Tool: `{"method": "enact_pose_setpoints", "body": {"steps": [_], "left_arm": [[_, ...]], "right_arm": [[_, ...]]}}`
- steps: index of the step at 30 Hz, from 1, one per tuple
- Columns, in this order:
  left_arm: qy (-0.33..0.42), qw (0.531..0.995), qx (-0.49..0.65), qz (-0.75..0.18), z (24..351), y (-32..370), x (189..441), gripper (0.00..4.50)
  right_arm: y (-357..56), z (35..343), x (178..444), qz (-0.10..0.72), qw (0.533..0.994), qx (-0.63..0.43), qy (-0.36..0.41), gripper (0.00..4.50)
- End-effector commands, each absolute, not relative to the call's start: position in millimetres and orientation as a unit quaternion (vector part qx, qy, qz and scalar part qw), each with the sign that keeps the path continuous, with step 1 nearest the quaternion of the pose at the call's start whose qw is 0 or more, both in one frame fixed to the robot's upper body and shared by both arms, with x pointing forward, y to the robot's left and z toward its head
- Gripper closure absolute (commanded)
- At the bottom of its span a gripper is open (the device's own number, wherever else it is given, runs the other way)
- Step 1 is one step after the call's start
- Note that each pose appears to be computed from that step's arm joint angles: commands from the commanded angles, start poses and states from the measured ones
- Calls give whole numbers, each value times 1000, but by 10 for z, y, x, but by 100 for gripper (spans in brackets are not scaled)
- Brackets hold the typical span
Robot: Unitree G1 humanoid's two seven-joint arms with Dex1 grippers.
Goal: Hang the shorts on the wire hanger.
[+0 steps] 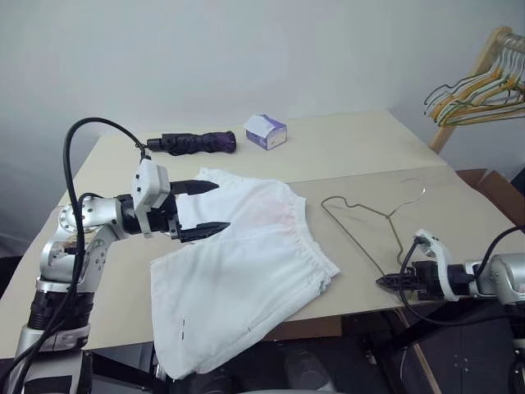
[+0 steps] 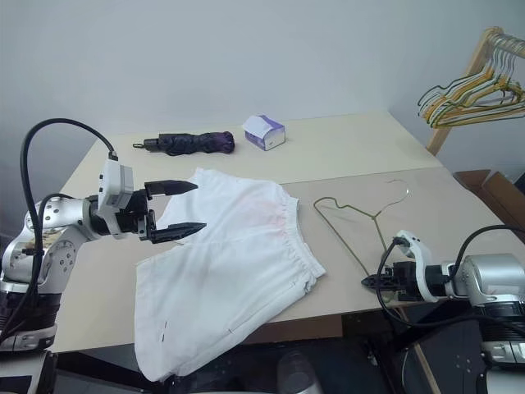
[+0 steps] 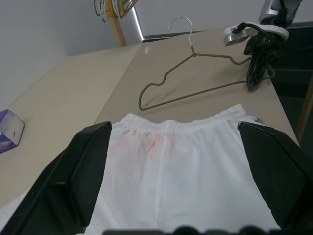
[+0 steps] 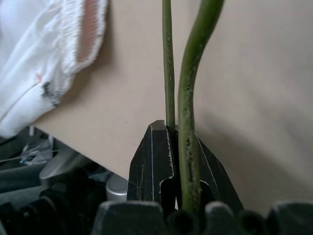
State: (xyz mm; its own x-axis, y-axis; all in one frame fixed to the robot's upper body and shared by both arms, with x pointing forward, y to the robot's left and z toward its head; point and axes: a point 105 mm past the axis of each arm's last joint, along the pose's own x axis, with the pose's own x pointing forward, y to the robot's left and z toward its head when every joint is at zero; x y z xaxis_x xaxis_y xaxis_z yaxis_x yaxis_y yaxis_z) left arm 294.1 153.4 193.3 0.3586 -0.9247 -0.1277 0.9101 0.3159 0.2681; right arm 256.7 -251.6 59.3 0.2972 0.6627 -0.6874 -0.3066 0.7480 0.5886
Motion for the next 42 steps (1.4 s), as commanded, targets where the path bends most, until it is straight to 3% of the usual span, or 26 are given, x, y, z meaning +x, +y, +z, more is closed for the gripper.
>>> {"method": "enact_pose_setpoints", "body": {"steps": [1, 14, 20, 36, 42], "left_arm": [[-39, 810, 164, -562, 2031, 1534, 2910, 2], [-42, 814, 163, -555, 2028, 1526, 2909, 2], [-41, 812, 167, -557, 2020, 1520, 2907, 2], [-44, 822, 179, -539, 2009, 1554, 2866, 2], [-46, 824, 181, -534, 2012, 1573, 2854, 2]], "right_arm": [[-2430, 720, 2590, 346, 774, 179, 499, 450], [-2345, 799, 2615, 403, 745, 136, 515, 450], [-2303, 713, 2871, 386, 746, 105, 532, 450], [-2244, 632, 3207, 398, 728, 76, 553, 450], [-2329, 741, 3337, 378, 758, 80, 526, 450]]}}
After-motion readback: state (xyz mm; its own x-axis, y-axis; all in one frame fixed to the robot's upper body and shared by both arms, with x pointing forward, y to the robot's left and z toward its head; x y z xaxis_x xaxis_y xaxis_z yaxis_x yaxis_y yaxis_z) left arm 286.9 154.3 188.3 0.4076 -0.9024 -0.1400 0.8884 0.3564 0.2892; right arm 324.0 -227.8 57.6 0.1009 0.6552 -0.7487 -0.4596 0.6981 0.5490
